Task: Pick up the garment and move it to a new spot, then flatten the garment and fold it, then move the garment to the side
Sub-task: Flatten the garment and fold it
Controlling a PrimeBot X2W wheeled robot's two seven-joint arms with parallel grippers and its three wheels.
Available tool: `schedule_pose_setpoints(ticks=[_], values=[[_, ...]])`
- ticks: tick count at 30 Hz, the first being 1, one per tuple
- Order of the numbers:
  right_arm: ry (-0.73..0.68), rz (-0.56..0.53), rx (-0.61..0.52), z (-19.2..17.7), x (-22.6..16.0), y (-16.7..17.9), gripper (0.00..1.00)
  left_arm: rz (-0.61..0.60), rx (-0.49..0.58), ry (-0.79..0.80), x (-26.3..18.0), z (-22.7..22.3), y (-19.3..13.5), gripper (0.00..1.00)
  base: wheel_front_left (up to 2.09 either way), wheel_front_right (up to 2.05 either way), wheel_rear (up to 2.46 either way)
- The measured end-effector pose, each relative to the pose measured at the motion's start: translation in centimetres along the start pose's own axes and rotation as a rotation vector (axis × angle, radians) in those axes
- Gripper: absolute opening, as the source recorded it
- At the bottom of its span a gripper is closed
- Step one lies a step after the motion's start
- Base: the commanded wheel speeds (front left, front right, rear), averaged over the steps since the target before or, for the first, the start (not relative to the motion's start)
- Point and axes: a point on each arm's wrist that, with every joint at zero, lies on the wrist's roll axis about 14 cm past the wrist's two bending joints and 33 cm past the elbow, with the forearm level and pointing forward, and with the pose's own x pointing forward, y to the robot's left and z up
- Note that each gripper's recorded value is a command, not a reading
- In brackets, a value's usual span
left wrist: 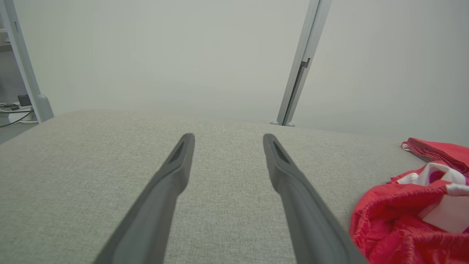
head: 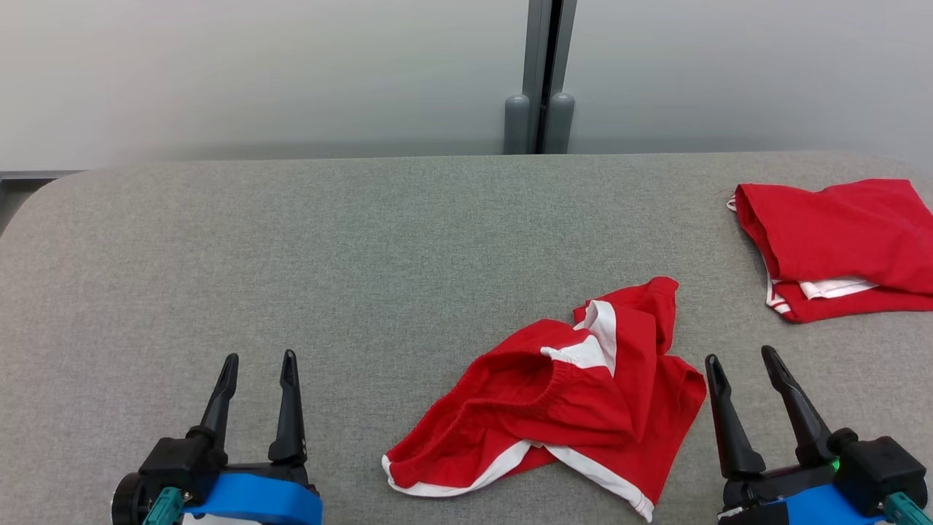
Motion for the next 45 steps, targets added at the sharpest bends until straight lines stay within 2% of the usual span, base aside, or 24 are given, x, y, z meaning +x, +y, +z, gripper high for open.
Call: schedule_pose_setpoints(ticks=[7,15,20,24,29,39,44,45], values=[[0.058,-0.053,0.017,-2.0,-0.2,-1.1,1.0,-0.006,0.026,-0.003,0.1,0.1,0.0,1.0,0.0,0.0,0.0],[0.063,-0.076,0.021,-2.2,0.0,-1.7,1.0,-0.055,0.07,-0.031,1.3,1.1,-1.2,1.0,0.0,0.0,0.0],[0.06,-0.097,0.02,-2.1,-0.1,-2.3,1.0,-0.21,0.087,-0.054,2.5,1.6,-6.2,1.0,0.0,0.0,0.0],[0.06,-0.12,0.019,-2.1,-0.4,-2.9,1.0,-0.404,0.086,-0.03,2.2,0.6,-11.9,1.0,0.0,0.0,0.0],[0.066,-0.154,0.017,-2.2,-0.9,-3.9,1.0,-0.599,0.086,0.037,1.0,-1.5,-16.5,1.0,0.0,0.0,0.0],[0.074,-0.23,0.012,-2.3,-2.1,-6.1,1.0,-0.772,0.106,0.255,-0.1,-7.8,-19.0,1.0,0.0,0.0,0.0],[0.088,-0.249,0.011,-2.7,-2.4,-6.6,1.0,-0.817,0.124,0.304,0.3,-9.2,-19.8,1.0,0.0,0.0,0.0],[0.088,-0.251,0.011,-2.7,-2.4,-6.7,1.0,-0.823,0.133,0.314,0.5,-9.5,-19.9,0.93,0.0,0.0,0.0]])
